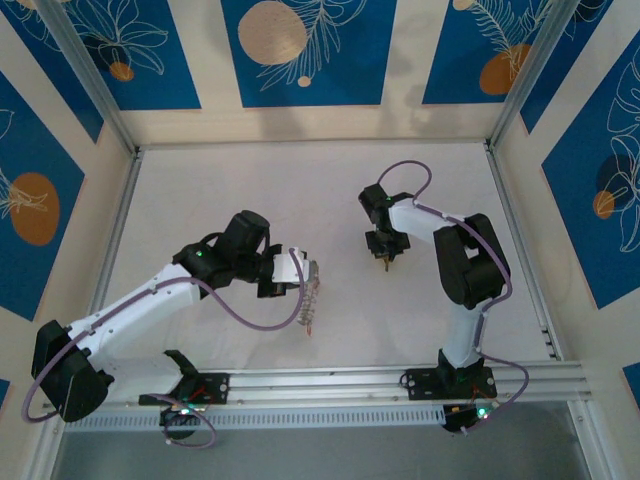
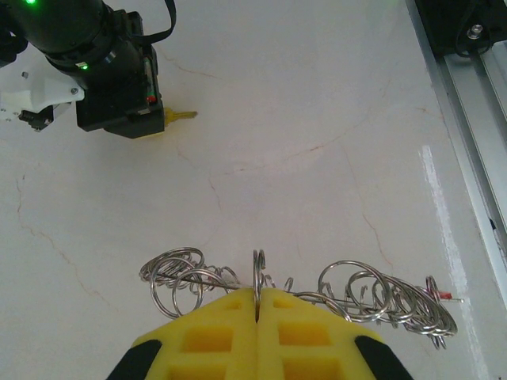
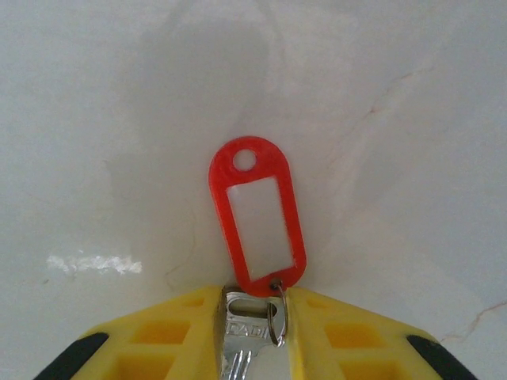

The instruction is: Put the keys on the keyring

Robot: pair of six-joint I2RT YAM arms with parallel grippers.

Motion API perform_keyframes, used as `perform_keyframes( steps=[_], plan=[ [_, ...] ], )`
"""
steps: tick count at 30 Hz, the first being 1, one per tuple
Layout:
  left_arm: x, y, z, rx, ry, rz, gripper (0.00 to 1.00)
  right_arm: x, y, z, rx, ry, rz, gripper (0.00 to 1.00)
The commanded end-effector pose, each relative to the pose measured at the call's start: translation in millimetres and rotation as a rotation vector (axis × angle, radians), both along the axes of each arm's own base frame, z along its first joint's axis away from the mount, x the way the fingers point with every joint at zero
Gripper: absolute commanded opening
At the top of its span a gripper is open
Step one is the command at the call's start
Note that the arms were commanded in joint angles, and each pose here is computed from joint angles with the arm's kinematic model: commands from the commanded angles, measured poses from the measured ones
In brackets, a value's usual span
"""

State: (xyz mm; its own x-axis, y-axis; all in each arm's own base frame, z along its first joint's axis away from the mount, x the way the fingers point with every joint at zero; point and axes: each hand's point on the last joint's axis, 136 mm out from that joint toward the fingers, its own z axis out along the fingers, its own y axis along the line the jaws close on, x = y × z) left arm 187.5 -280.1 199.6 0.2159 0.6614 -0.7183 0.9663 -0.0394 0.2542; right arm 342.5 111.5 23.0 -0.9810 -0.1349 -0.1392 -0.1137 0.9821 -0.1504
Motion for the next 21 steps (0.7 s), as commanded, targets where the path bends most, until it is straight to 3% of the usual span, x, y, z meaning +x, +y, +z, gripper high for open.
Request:
perform_keyframes(
  steps=[1, 14, 21],
  plan=[
    [-4.3, -2.0, 3.3, -0.009, -0.002, -0.02, 0.0, -3.6, -1.2, 12.2, 0.065, -0.021, -0.052, 0.29],
    [-4.3, -3.0, 2.6, -0.007, 0.005, -0.024, 0.0, -10.1, -5.7, -0.8, 0.127, -0.002, -0.093, 0.19],
    [-4.7, -3.8, 2.4, -0.009, 0.014, -0.024, 0.0, -5.8, -7.1, 4.1, 0.137, -0.037, -0.079, 0.05]
  ],
)
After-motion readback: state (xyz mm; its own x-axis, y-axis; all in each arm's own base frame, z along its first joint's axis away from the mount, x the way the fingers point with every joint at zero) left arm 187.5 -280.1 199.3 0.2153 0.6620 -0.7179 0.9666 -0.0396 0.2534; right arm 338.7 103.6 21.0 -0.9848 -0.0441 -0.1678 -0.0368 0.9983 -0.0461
